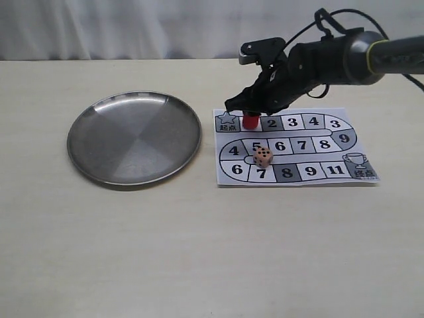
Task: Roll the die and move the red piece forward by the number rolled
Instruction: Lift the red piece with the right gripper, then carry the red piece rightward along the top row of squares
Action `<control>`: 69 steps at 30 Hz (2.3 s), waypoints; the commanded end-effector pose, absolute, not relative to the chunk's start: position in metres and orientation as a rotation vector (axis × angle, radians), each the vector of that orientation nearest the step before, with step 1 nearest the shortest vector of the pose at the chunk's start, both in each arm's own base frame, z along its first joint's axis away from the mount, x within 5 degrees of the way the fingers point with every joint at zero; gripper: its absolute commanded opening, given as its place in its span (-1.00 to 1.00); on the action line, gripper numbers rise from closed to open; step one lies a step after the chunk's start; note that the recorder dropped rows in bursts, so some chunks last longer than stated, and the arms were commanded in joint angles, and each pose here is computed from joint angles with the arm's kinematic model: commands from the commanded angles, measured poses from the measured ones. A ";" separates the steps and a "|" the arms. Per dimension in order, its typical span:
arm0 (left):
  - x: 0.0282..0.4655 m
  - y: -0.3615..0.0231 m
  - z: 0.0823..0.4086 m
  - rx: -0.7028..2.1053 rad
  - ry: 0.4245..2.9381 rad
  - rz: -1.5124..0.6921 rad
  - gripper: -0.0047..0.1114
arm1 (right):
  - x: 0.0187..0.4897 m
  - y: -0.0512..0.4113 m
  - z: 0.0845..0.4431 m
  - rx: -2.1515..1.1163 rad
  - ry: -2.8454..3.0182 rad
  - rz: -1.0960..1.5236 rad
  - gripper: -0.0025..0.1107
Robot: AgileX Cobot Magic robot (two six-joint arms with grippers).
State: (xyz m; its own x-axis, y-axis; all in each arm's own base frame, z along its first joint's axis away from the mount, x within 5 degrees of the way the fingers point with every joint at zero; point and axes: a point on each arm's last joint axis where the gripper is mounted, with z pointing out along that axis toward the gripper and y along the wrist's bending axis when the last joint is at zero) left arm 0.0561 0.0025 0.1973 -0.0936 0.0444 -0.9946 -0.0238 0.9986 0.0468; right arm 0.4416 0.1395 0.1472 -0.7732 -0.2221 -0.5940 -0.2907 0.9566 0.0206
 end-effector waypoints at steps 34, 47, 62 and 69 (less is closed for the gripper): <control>0.056 0.002 0.198 0.018 1.656 0.054 -0.92 | 0.447 0.110 0.131 -0.410 2.541 0.027 -0.88; 0.056 0.002 0.198 0.018 1.656 0.054 -0.92 | 0.446 0.107 0.124 -0.389 2.581 0.030 -0.88; 0.056 0.002 0.198 0.018 1.656 0.054 -0.92 | 0.446 0.106 0.150 -0.374 2.528 0.036 -0.88; 0.056 0.002 0.198 0.018 1.656 0.054 -0.92 | 0.436 0.078 0.240 -0.247 2.356 0.041 -0.88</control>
